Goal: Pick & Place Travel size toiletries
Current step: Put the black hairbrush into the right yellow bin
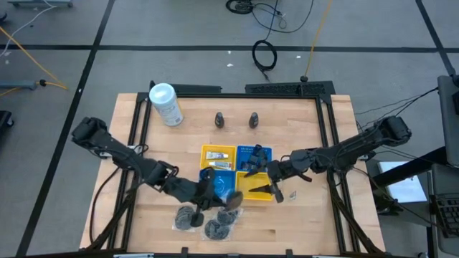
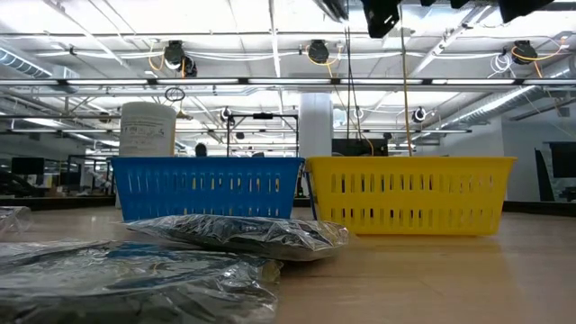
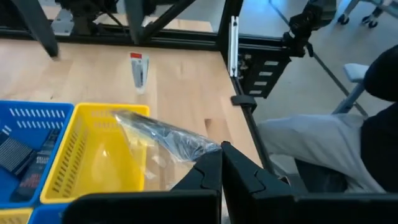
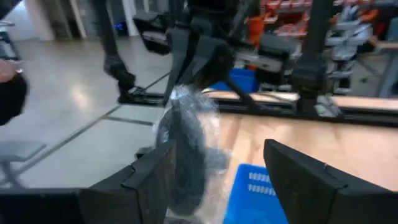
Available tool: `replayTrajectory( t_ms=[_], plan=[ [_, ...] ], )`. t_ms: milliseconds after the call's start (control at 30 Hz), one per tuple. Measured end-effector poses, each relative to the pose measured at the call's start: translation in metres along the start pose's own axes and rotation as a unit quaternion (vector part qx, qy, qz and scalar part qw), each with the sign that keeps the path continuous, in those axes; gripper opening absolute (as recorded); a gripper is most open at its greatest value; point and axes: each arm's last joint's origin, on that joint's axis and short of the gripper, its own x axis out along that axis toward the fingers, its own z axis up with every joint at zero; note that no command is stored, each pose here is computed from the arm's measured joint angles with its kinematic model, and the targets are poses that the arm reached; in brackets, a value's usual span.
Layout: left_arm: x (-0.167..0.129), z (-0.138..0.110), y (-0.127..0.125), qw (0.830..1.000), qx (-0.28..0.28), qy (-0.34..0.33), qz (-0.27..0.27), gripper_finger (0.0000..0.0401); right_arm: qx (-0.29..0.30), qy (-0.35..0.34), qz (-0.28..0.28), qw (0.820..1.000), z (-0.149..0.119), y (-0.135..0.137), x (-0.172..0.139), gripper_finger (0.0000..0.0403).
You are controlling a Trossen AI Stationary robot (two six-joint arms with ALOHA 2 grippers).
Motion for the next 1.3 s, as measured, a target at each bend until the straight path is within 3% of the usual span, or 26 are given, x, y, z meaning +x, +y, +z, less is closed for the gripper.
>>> replayTrajectory(
  t_ms=[400,633,800,967,1133,1300],
  plan=[
    [0.002,0.011,0.008,0.999,0.032,-0.033,-0.024,0.0000,0.010,-0.003,0.018,1.000,-0.019,-0.010,0.019,0.0244],
    [0.003,0.011,0.013,0.999,0.039,-0.027,-0.016,0.0000,0.046,-0.009,0.086,0.995,-0.026,-0.017,0.027,0.0241],
    [0.004,0.013,0.020,0.999,0.039,-0.029,-0.002,0.0000,0.043,-0.007,0.104,0.994,-0.028,-0.017,0.028,0.0225],
    [0.004,0.014,0.025,0.999,0.035,-0.029,0.008,0.0000,0.044,-0.003,0.103,0.994,-0.029,-0.017,0.028,0.0167],
    [0.005,0.014,0.027,0.999,0.031,-0.027,0.012,0.0000,0.026,0.018,0.098,0.995,-0.034,-0.018,0.028,0.0036],
    [0.005,0.014,0.027,0.999,0.011,-0.028,0.012,0.0000,0.019,0.016,0.099,0.995,-0.033,-0.017,0.028,0.0022]
  ],
)
